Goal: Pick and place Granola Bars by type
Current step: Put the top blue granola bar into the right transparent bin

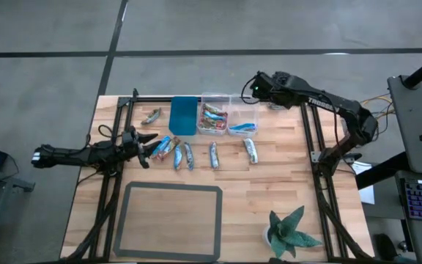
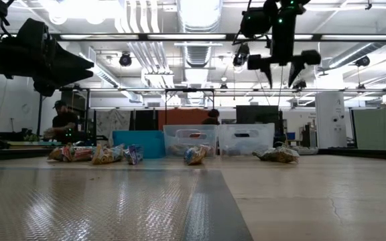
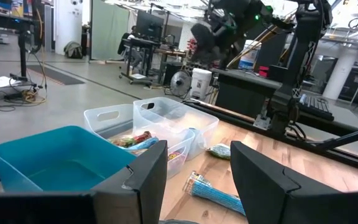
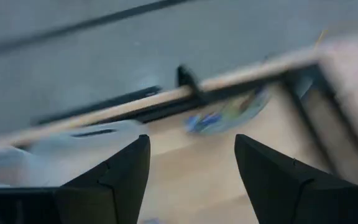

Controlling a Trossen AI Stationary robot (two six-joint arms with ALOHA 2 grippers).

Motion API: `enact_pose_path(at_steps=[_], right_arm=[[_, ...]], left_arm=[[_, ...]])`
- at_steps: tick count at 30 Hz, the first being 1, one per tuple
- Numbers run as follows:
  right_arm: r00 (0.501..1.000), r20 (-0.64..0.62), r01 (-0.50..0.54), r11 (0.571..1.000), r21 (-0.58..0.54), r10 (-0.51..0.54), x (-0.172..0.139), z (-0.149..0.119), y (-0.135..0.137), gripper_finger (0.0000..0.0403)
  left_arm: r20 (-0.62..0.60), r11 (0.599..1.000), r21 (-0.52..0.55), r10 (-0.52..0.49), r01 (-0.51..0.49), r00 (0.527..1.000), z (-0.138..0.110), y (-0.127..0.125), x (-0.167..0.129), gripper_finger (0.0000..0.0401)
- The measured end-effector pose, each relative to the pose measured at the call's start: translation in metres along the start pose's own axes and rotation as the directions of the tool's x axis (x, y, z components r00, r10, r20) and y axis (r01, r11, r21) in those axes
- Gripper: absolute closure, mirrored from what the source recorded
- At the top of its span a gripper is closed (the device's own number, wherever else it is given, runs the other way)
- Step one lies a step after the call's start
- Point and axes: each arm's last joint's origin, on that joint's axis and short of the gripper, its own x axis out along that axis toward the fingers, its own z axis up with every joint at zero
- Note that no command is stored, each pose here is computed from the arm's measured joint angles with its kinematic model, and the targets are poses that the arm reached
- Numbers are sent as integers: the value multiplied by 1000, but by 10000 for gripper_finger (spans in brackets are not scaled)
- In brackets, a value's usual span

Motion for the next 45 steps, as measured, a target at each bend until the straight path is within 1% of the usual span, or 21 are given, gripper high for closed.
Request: enact_pose_path(at_steps=[2,3,5,6,8,11,14,16,17,21,23,24,25,26,29,31,33,36,39,41,45], right_arm=[[1000,6,7,983,-185,-6,-3,8,-4,179],[1000,5,1,958,-287,0,-5,10,-6,179],[1000,-4,-23,875,-484,24,-10,15,-9,179],[999,-9,-36,821,-570,38,-13,17,-12,179],[997,-28,-71,695,-715,73,-20,19,-16,179],[984,-98,-158,485,-860,146,-30,20,-23,179],[966,-158,-209,260,-943,206,-41,18,-31,179],[958,-191,-217,107,-970,212,-45,16,-38,179],[959,-197,-211,43,-977,205,-47,16,-42,179],[964,-204,-175,-171,-970,170,-49,13,-59,179],[965,-206,-151,-301,-942,161,-45,10,-64,179],[966,-208,-141,-357,-923,155,-43,8,-66,179],[966,-210,-133,-404,-905,152,-41,6,-67,179],[966,-210,-124,-439,-890,152,-39,3,-68,179],[967,-207,-107,-497,-861,151,-30,-2,-71,179],[967,-195,-87,-510,-856,163,-21,-4,-70,179],[968,-176,-63,-504,-861,180,-14,-4,-71,179],[968,-150,-42,-460,-887,199,-1,-5,-69,179],[969,-154,-61,-413,-909,196,11,-11,-70,179],[961,-203,-109,-417,-902,188,17,-18,-72,179],[945,-278,-171,-465,-869,171,31,-32,-78,179]], left_arm=[[0,1000,0,0,0,1000,0,0,0,243],[0,1000,0,0,0,1000,0,0,0,243],[0,1000,-1,0,0,1000,0,0,0,243],[0,1000,-5,0,0,1000,0,0,0,243],[0,1000,-12,0,0,1000,0,0,0,243],[0,1000,-13,0,0,1000,0,0,0,243],[0,1000,-13,0,0,1000,0,0,0,243],[0,1000,-14,0,0,1000,0,0,0,243],[0,1000,-14,0,0,1000,0,0,0,243],[0,1000,-14,0,0,1000,0,0,0,243],[0,1000,-14,0,0,1000,0,0,0,243],[0,1000,-14,-1,1,1000,0,0,0,243],[0,1000,-14,-1,1,1000,0,0,0,243],[0,1000,-15,-1,1,1000,0,0,0,243],[0,1000,-15,-1,1,1000,0,0,0,243],[0,1000,-15,-1,1,1000,0,0,0,243],[0,1000,-15,-1,1,1000,0,0,0,243],[0,1000,-16,-1,1,1000,0,0,0,243],[1,1000,-16,-1,1,1000,0,0,0,243],[0,1000,-16,-1,1,1000,0,0,0,243],[0,1000,-16,-1,1,1000,0,0,0,243]])
